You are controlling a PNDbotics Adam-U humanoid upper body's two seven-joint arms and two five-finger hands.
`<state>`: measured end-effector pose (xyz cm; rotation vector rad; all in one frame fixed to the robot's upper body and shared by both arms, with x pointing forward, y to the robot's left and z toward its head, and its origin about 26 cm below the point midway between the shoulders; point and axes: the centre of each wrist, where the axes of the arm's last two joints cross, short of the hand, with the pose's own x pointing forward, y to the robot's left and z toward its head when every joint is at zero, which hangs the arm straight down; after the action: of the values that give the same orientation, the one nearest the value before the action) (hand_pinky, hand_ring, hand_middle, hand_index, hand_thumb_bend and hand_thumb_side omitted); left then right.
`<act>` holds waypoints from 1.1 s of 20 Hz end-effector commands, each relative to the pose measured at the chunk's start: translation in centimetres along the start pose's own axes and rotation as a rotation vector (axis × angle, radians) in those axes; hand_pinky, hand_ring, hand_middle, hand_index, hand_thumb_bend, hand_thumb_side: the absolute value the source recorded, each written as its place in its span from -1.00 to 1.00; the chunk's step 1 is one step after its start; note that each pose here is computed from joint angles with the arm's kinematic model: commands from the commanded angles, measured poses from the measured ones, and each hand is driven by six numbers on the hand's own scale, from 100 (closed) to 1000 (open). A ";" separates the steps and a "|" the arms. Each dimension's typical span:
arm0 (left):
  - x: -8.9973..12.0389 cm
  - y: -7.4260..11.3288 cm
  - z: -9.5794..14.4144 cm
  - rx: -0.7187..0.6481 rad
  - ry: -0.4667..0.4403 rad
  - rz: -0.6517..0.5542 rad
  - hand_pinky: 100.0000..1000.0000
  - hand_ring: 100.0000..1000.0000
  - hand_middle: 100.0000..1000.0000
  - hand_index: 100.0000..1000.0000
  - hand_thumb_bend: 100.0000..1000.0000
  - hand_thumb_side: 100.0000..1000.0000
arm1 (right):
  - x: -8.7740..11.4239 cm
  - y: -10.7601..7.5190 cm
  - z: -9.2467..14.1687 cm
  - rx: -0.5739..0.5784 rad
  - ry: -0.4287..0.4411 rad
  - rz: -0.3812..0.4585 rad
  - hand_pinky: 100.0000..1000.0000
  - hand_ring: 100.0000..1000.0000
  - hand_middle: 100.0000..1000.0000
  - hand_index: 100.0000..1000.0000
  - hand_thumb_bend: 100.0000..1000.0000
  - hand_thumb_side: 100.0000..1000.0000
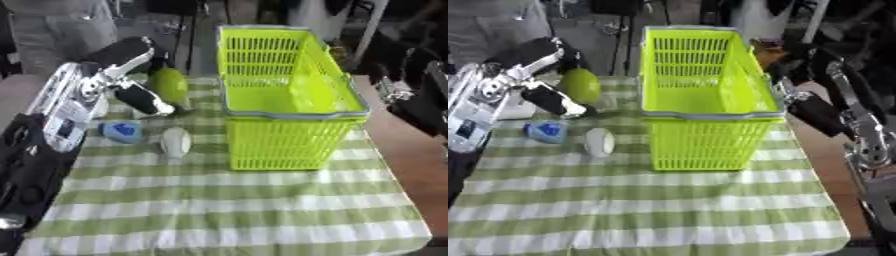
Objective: Pick up objects on the table and place them in the box.
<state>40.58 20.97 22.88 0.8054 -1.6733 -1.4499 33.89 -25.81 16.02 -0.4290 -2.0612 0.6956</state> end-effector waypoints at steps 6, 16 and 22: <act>2.0 1.2 -3.9 0.199 -0.015 0.062 0.08 -0.06 -0.64 -0.08 -0.53 -0.92 | 1.0 -0.2 -1.0 0.024 -0.051 0.005 0.15 0.05 0.32 0.68 -0.59 0.07; 1.7 -5.3 -7.9 0.068 -0.041 -0.072 0.65 0.79 0.85 0.86 0.44 0.67 | 1.9 0.0 -1.8 0.043 -0.089 -0.001 0.15 0.05 0.31 0.68 -0.59 0.07; -0.5 -6.3 -7.0 0.170 -0.045 -0.051 0.65 0.82 0.91 0.90 -0.09 1.00 | 1.7 -0.1 -1.6 0.038 -0.080 0.000 0.15 0.05 0.31 0.68 -0.59 0.07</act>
<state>46.46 15.97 15.71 0.8795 -1.7978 -1.4178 34.32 -24.28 16.97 -0.3725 -2.0942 0.7589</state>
